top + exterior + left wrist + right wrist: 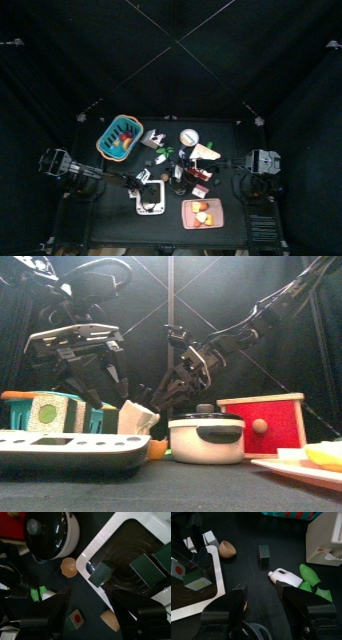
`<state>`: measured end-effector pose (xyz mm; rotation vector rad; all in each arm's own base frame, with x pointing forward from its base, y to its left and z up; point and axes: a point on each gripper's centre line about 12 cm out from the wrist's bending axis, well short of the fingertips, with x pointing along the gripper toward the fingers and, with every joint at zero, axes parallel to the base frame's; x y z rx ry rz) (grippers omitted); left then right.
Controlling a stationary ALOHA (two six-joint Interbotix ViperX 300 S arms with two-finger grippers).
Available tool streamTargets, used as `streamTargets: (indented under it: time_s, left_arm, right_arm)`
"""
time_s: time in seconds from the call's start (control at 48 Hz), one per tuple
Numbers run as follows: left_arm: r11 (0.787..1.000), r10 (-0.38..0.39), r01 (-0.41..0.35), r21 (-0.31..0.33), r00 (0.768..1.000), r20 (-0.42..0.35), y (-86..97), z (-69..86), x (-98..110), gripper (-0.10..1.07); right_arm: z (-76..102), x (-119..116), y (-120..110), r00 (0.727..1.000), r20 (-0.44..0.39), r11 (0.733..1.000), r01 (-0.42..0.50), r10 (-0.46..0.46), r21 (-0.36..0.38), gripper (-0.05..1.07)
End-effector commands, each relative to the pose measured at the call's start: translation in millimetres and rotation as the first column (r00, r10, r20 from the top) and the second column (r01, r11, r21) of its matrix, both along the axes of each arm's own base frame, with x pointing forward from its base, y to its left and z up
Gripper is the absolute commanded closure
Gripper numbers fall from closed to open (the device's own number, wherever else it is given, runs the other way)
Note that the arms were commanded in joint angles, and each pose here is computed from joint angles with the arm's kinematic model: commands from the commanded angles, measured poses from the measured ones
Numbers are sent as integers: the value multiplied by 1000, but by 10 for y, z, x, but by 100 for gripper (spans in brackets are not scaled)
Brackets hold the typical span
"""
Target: Grab sushi piece
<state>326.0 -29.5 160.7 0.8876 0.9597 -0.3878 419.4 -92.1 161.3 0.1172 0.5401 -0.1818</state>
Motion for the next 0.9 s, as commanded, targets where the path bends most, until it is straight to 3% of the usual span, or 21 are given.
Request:
streamTargets:
  time_s: [0.0, 0.312, 0.875]
  left_arm:
    - [1000, -14, 14, -27, 1000, 4, -53, 131, 90, 7]
    - [993, -119, 117, -36, 991, -54, -64, 41, 178, 7]
    - [989, -145, 144, -15, 986, -78, 121, -69, 270, 12]
  right_arm:
    - [168, 40, -29, 999, 45, 1000, 6, -5, -7, 19]
    - [168, 40, -29, 999, 45, 1000, 6, -5, -7, 19]
    - [165, 49, -31, 999, 45, 1000, 6, -5, -7, 19]
